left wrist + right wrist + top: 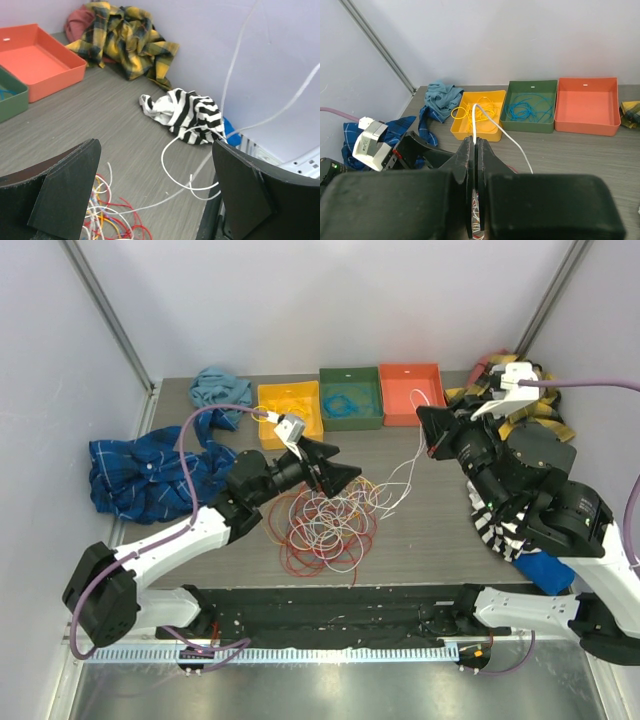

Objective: Untangle the cables

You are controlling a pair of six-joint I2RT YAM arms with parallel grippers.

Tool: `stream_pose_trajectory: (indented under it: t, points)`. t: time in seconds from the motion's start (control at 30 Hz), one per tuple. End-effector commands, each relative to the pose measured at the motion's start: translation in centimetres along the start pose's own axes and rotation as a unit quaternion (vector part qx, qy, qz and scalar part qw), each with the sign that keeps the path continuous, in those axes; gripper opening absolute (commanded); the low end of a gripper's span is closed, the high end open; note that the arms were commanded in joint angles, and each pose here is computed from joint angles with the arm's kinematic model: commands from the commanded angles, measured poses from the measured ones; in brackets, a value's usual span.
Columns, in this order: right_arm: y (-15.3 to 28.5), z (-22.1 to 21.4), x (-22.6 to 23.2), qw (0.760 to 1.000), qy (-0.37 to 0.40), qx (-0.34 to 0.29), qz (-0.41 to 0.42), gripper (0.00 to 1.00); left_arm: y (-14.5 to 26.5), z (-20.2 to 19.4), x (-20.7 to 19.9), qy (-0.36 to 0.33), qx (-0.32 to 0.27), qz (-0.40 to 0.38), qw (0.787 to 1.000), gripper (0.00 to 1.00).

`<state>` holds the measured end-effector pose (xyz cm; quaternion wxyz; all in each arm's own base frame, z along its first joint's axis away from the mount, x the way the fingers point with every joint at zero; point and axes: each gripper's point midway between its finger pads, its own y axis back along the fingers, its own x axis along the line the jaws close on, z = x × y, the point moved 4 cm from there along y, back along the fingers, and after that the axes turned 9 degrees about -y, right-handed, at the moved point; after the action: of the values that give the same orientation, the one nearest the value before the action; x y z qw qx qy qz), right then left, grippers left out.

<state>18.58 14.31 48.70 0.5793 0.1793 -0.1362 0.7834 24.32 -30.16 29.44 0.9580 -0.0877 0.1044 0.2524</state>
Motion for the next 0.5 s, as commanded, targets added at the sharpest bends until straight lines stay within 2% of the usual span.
stream_pose_trajectory:
  t: [0.0,0.2,0.23,0.4,0.47]
  points:
    - [-0.1,-0.2,0.4,1.000,-0.013,-0.001,0.009,0.01,-0.7,4.5,-3.3,-0.008,-0.065,-0.058,0.996,1.00]
    - [-0.9,-1.8,0.3,1.000,-0.008,0.010,0.002,0.01,-0.6,4.1,-5.4,0.030,-0.041,-0.096,0.994,1.00]
    - [-1.1,-2.2,0.3,1.000,-0.007,0.011,-0.001,0.01,-0.4,2.9,-5.3,0.029,-0.024,-0.092,0.995,1.00]
    - [-1.3,-2.0,-0.2,1.000,-0.014,-0.005,-0.020,0.01,0.9,-0.9,-5.6,0.009,0.033,-0.032,0.999,1.00]
    - [-1.3,-1.4,-0.4,0.999,-0.026,-0.023,-0.028,0.01,1.2,-2.1,-5.1,0.052,0.040,0.007,0.998,1.00]
